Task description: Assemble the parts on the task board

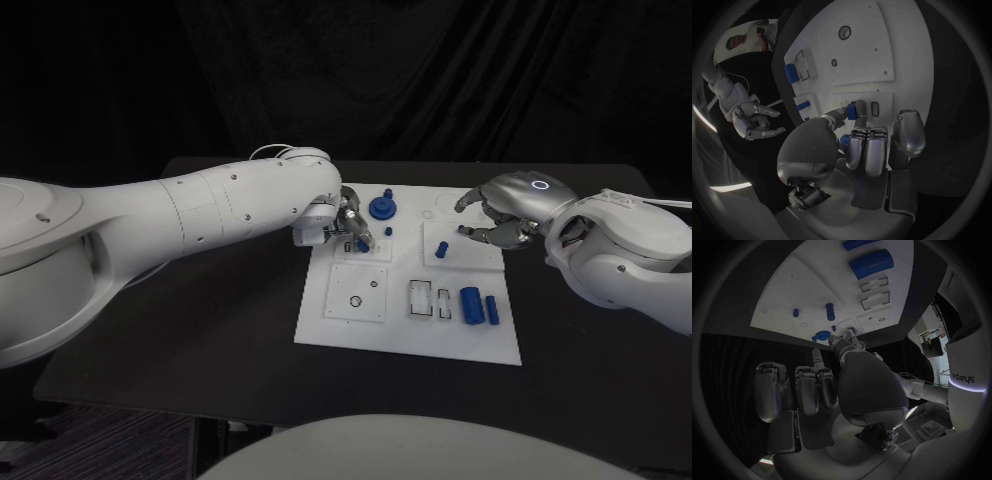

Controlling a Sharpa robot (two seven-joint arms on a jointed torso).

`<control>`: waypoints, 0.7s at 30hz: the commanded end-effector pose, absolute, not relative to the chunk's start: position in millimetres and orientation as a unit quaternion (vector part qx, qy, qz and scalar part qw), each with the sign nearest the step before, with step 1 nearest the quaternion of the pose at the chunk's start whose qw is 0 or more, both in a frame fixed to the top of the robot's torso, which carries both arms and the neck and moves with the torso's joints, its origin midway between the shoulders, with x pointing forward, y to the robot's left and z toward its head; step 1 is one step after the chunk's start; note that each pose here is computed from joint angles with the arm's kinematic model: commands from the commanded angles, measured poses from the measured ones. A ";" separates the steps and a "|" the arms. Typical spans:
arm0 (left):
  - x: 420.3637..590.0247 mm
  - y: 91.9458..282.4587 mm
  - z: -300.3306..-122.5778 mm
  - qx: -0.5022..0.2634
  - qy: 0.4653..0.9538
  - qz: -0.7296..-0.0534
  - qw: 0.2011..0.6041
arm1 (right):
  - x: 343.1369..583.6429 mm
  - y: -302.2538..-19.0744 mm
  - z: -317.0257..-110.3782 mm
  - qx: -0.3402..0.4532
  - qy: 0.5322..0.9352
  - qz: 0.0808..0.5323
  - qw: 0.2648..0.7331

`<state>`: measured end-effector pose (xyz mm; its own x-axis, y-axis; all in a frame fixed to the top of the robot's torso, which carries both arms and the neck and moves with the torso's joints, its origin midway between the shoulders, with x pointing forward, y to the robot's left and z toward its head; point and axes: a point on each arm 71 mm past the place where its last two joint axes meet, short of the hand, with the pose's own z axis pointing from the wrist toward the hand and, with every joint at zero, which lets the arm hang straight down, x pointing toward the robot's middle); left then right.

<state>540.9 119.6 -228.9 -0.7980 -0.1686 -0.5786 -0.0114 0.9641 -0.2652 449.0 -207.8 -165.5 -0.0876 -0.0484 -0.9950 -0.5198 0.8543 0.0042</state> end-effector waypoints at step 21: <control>531.3 122.2 -248.7 -0.035 0.952 -0.102 0.286 | 449.5 -210.1 -167.1 -0.193 0.719 0.173 0.645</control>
